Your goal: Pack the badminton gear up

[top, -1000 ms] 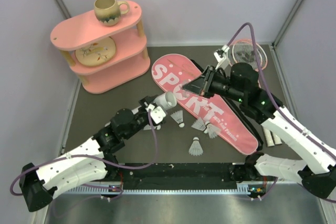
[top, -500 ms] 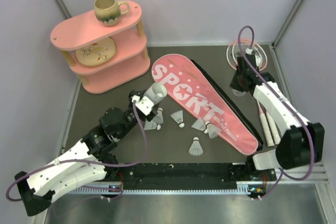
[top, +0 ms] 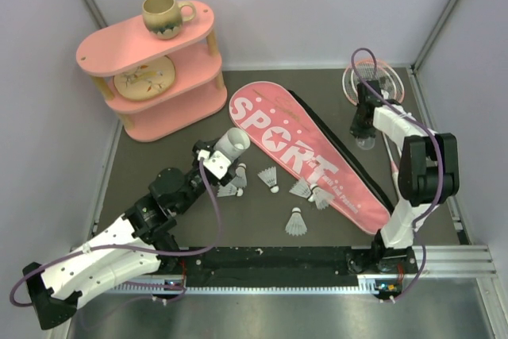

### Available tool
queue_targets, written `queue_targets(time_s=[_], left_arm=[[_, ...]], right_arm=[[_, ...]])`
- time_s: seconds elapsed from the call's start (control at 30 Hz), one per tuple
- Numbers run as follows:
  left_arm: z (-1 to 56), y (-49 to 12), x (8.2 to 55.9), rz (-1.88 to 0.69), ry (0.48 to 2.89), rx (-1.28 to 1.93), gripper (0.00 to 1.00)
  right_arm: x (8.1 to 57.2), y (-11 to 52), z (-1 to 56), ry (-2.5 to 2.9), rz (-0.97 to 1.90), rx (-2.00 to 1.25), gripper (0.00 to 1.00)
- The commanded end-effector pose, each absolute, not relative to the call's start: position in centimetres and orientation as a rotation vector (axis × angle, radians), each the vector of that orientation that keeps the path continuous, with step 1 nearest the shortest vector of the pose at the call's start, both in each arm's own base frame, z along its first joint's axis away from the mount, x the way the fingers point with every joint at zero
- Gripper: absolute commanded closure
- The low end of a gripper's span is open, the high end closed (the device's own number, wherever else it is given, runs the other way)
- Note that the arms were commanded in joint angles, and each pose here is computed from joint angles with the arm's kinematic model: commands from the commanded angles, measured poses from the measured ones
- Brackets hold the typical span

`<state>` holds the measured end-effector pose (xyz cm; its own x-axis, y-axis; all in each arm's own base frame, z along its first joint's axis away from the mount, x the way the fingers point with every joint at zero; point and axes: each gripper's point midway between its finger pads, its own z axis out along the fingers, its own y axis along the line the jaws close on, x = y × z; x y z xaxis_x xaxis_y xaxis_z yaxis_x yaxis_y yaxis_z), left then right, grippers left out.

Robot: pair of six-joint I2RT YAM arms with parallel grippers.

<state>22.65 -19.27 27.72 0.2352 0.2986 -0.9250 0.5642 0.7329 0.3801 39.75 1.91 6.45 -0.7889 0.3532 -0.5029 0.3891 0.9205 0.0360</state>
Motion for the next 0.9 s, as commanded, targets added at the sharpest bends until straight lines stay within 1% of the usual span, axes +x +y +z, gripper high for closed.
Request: queue_targets(time_s=[0.0, 0.03, 0.07, 0.1, 0.17, 0.27, 0.3, 0.33, 0.4, 0.47, 0.5, 0.57, 0.6, 0.67, 0.7, 0.73, 0.77, 0.8, 0.87], left_arm=[[30.0, -19.1, 22.8, -0.220, 1.294, 0.730, 0.75], [30.1, -19.0, 22.7, -0.219, 1.288, 0.728, 0.75], [30.1, -19.0, 22.7, -0.218, 1.289, 0.727, 0.75], [30.1, -18.9, 22.7, -0.211, 1.289, 0.723, 0.75], [30.2, -18.8, 22.8, -0.204, 1.287, 0.720, 0.75], [30.0, -18.8, 23.0, -0.192, 1.295, 0.723, 0.75], [29.9, -18.8, 23.0, -0.191, 1.298, 0.725, 0.75], [29.8, -18.8, 23.1, -0.187, 1.300, 0.723, 0.74], [29.8, -18.7, 23.1, -0.180, 1.301, 0.723, 0.74], [29.8, -18.5, 23.3, -0.168, 1.305, 0.715, 0.74], [30.0, -18.4, 23.4, -0.161, 1.304, 0.711, 0.74], [30.0, -18.3, 23.3, -0.162, 1.303, 0.710, 0.74], [30.1, -18.3, 23.3, -0.164, 1.301, 0.709, 0.73], [30.0, -18.3, 23.3, -0.164, 1.301, 0.709, 0.74], [29.9, -18.3, 23.3, -0.163, 1.306, 0.710, 0.73], [29.8, -18.4, 23.3, -0.164, 1.308, 0.715, 0.73], [29.8, -18.4, 23.4, -0.163, 1.309, 0.714, 0.74], [29.7, -18.4, 23.4, -0.163, 1.311, 0.715, 0.73], [29.9, -18.6, 23.3, -0.172, 1.307, 0.716, 0.74]], right_arm=[[42.8, 1.5, 8.1, 2.488, -0.062, 0.484, 0.80], [42.7, 1.6, 8.1, 2.492, -0.057, 0.474, 0.69], [42.6, 1.8, 8.6, 2.489, -0.039, 0.463, 0.50], [42.0, 2.4, 8.5, 2.510, -0.005, 0.448, 0.44], [40.8, 2.7, 9.2, 2.516, 0.000, 0.458, 0.35], [36.9, 5.2, 10.5, 2.535, 0.072, 0.441, 0.33], [35.6, 6.9, 12.6, 2.492, 0.169, 0.419, 0.33], [33.0, 8.6, 11.2, 2.545, 0.209, 0.377, 0.32], [28.7, 11.3, 11.3, 2.556, 0.372, 0.377, 0.33], [25.6, 14.0, 11.5, 2.563, 0.523, 0.382, 0.33], [23.5, 14.3, 11.3, 2.549, 0.568, 0.385, 0.33], [21.2, 16.2, 11.3, 2.534, 0.685, 0.383, 0.33], [19.6, 16.4, 9.9, 2.551, 0.723, 0.386, 0.33], [18.8, 18.2, 11.8, 2.423, 0.934, 0.390, 0.32], [17.9, 18.0, 10.2, 2.419, 0.958, 0.414, 0.31], [17.7, 18.0, 10.2, 2.384, 0.991, 0.433, 0.22], [18.1, 18.1, 11.6, 2.281, 1.058, 0.452, 0.20], [17.8, 17.9, 10.4, 2.282, 1.060, 0.469, 0.19], [18.3, 18.1, 10.8, 2.215, 1.107, 0.485, 0.18]])
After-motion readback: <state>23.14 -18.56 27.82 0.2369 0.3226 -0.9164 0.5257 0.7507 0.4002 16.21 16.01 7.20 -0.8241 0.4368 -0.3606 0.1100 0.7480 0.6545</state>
